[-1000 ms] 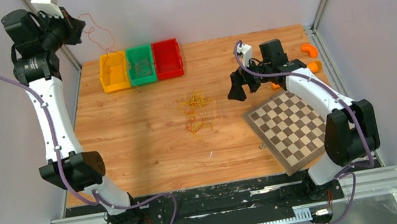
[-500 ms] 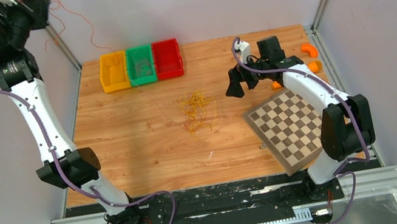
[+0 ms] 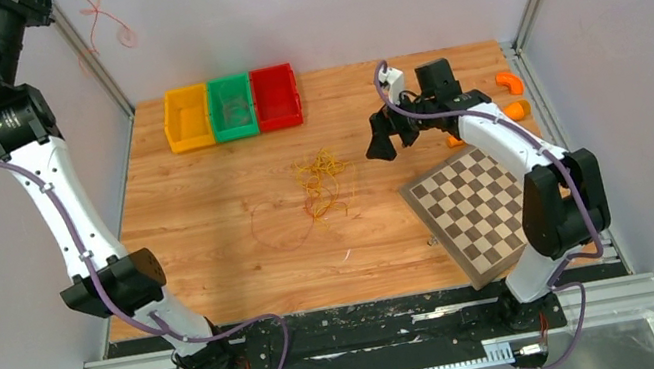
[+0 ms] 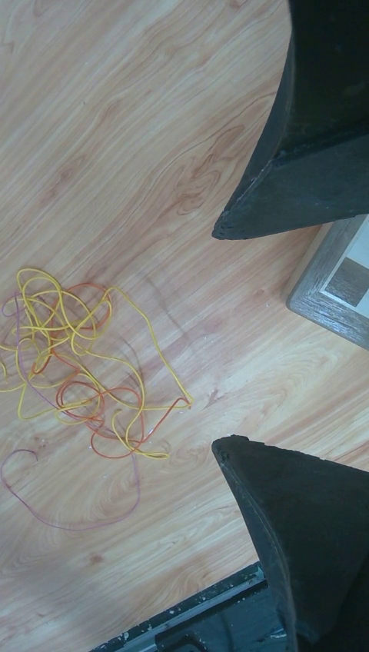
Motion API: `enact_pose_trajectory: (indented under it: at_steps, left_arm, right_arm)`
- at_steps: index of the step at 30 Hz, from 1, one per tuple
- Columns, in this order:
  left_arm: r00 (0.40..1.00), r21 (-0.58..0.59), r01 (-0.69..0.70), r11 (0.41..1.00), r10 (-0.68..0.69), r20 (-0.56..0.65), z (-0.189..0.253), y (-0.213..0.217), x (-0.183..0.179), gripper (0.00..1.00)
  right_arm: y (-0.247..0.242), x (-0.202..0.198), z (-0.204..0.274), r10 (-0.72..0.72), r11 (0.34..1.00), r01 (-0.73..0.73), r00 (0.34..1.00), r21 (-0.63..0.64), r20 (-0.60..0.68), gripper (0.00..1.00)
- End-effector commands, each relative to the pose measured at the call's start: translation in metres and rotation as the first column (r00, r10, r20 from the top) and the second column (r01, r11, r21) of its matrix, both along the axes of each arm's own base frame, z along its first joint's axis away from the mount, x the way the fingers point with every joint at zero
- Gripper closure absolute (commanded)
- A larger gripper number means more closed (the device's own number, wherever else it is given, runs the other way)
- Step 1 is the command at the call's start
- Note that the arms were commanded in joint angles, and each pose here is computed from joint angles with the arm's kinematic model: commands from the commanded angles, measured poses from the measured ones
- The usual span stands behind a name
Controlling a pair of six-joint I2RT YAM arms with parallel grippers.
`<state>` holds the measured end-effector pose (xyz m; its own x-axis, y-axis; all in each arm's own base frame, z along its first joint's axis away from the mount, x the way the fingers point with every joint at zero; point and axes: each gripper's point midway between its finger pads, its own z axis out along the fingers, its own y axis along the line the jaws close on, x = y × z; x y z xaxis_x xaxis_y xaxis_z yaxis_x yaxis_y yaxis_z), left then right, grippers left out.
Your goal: Untangle the cables
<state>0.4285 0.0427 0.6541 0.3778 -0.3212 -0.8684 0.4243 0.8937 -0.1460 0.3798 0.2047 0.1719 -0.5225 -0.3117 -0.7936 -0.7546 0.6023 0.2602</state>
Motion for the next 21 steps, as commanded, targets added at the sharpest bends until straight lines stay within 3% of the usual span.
enact_pose_trajectory:
  at_steps: [1, 12, 18, 21]
  left_arm:
    - [0.995, -0.068, -0.013, 0.998, 0.006, -0.096, -0.031, 0.014, 0.020, 1.00]
    - [0.954, -0.116, -0.014, 0.993, -0.021, -0.299, -0.165, 0.040, 0.089, 1.00]
    - [0.899, -0.233, -0.059, 0.971, -0.050, -0.435, -0.241, 0.063, 0.142, 1.00]
    - [0.889, -0.257, -0.092, 0.962, -0.037, -0.457, -0.258, 0.071, 0.157, 1.00]
  right_arm:
    - [0.010, 0.015, 0.017, 0.025, 0.999, -0.026, 0.997, 0.019, 0.073, 0.03]
    - [0.011, 0.019, 0.010, 0.018, 1.000, -0.018, 0.998, 0.005, 0.064, 0.03]
    - [0.007, 0.022, 0.010, 0.001, 1.000, 0.000, 0.997, -0.013, 0.073, 0.03]
    - [0.005, 0.023, 0.007, -0.007, 1.000, 0.009, 0.997, -0.024, 0.073, 0.03]
